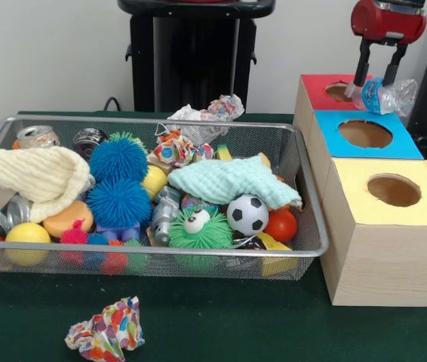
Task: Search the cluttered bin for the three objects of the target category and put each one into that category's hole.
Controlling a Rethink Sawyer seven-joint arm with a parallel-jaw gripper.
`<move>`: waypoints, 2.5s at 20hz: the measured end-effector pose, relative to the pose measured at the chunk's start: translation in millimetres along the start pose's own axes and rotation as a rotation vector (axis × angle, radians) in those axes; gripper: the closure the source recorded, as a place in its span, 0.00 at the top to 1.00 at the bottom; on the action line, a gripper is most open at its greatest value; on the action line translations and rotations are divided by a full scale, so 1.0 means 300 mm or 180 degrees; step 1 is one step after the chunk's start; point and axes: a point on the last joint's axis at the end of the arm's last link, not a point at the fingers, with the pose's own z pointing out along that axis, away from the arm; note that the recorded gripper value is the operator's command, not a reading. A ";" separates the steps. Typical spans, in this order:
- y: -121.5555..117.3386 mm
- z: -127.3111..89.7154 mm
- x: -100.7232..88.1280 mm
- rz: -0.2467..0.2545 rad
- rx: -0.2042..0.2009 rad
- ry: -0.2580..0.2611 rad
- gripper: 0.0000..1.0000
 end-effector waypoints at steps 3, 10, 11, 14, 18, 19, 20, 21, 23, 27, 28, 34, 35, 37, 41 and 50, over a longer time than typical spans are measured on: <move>0.000 0.000 0.000 0.0000 0.0000 0.0000 1.00; -0.001 -0.004 -0.002 0.0002 -0.0001 -0.0008 1.00; -0.001 -0.006 -0.003 0.0004 -0.0001 -0.0012 1.00; -0.005 -0.012 -0.008 0.0010 -0.0002 -0.0026 1.00; -0.011 -0.020 -0.014 0.0023 -0.0004 -0.0044 1.00; -0.013 -0.021 -0.015 0.0027 -0.0004 -0.0046 1.00; -0.015 -0.022 -0.016 0.0030 -0.0004 -0.0048 1.00; -0.020 -0.023 -0.017 0.0040 -0.0003 -0.0050 1.00; -0.024 -0.024 -0.018 0.0048 -0.0004 -0.0049 1.00; -0.038 -0.026 -0.020 0.0074 -0.0006 -0.0040 1.00; -0.039 -0.026 -0.020 0.0075 -0.0006 -0.0040 1.00; -0.043 -0.032 -0.025 0.0084 -0.0009 -0.0055 1.00; -0.042 -0.034 -0.027 0.0085 -0.0012 -0.0060 1.00; -0.042 -0.037 -0.029 0.0085 -0.0015 -0.0067 1.00; -0.043 -0.049 -0.036 0.0090 -0.0019 -0.0092 1.00; -0.043 -0.055 -0.038 0.0093 -0.0025 -0.0096 1.00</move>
